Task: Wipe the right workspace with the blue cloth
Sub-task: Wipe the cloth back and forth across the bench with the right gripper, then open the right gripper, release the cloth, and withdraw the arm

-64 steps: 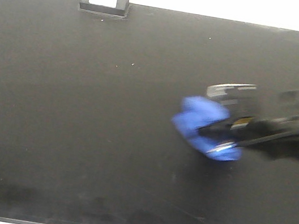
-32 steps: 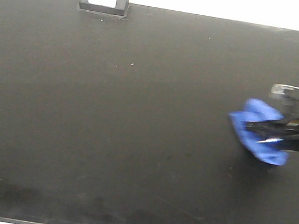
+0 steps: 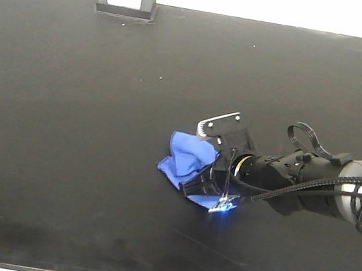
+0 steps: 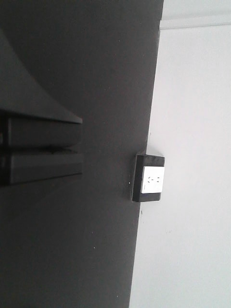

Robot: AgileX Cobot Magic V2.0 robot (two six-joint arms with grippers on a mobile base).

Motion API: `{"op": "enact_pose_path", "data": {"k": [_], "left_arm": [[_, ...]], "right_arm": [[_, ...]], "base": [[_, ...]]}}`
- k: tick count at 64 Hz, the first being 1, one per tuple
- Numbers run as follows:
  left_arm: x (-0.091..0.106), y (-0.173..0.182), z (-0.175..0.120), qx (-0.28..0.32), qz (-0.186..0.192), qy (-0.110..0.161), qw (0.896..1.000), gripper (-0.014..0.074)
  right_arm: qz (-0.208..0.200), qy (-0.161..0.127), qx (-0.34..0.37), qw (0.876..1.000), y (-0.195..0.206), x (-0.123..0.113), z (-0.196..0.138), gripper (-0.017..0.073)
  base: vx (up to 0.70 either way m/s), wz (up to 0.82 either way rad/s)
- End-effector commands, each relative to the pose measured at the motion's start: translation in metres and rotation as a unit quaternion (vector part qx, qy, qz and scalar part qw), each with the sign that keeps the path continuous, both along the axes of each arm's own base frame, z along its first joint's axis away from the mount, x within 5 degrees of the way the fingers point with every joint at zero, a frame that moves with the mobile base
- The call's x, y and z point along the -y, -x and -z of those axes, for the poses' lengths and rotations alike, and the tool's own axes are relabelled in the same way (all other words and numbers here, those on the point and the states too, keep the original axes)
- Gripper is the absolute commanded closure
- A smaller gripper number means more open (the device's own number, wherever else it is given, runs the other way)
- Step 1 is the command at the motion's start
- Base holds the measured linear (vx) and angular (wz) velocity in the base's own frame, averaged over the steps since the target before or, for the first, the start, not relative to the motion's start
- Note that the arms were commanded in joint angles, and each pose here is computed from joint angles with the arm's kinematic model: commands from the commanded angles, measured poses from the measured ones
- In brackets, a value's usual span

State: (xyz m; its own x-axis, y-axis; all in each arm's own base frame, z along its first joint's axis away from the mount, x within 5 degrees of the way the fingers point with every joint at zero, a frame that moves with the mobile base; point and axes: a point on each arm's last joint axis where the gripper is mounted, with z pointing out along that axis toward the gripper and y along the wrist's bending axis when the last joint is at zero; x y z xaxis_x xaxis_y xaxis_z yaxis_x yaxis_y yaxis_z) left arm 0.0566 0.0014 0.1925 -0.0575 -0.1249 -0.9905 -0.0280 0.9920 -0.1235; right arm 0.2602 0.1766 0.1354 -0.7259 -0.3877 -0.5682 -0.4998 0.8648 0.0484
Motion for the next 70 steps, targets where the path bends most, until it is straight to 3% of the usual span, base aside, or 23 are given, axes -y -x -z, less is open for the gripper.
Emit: {"op": "enact_pose_path", "data": {"k": [1,11,32,38,51,63,70], "left_arm": [[0.0,0.0,0.002,0.033,0.003,0.007,0.999,0.0599],[0.0,0.0,0.002,0.033,0.003,0.007,0.999,0.0599],[0.0,0.0,0.002,0.033,0.003,0.007,0.999,0.0599],[0.0,0.0,0.002,0.033,0.003,0.007,0.999,0.0599],[0.0,0.0,0.002,0.033,0.003,0.007,0.999,0.0599],[0.0,0.0,0.002,0.033,0.003,0.007,0.999,0.0599],[0.0,0.0,0.002,0.033,0.003,0.007,0.999,0.0599]], "right_arm": [[-0.005,0.004,0.004,1.0,0.001,0.002,-0.015,0.0523],[-0.025,0.02,0.026,0.999,0.002,0.009,-0.03,0.0429],[-0.025,-0.009,0.079,0.996,0.009,0.014,-0.069,0.0032],[-0.023,-0.016,0.09,0.996,0.013,0.017,-0.081,-0.0041],[-0.013,-0.039,0.111,0.993,0.026,0.025,-0.109,-0.0031],[-0.007,-0.04,0.111,0.993,0.045,0.038,-0.133,0.0011],[0.017,-0.06,0.105,0.993,0.054,0.044,-0.144,0.0053]], "base": [[0.0,0.0],[0.0,0.0],[0.0,0.0],[0.0,0.0],[0.0,0.0],[0.0,0.0],[0.0,0.0]]}}
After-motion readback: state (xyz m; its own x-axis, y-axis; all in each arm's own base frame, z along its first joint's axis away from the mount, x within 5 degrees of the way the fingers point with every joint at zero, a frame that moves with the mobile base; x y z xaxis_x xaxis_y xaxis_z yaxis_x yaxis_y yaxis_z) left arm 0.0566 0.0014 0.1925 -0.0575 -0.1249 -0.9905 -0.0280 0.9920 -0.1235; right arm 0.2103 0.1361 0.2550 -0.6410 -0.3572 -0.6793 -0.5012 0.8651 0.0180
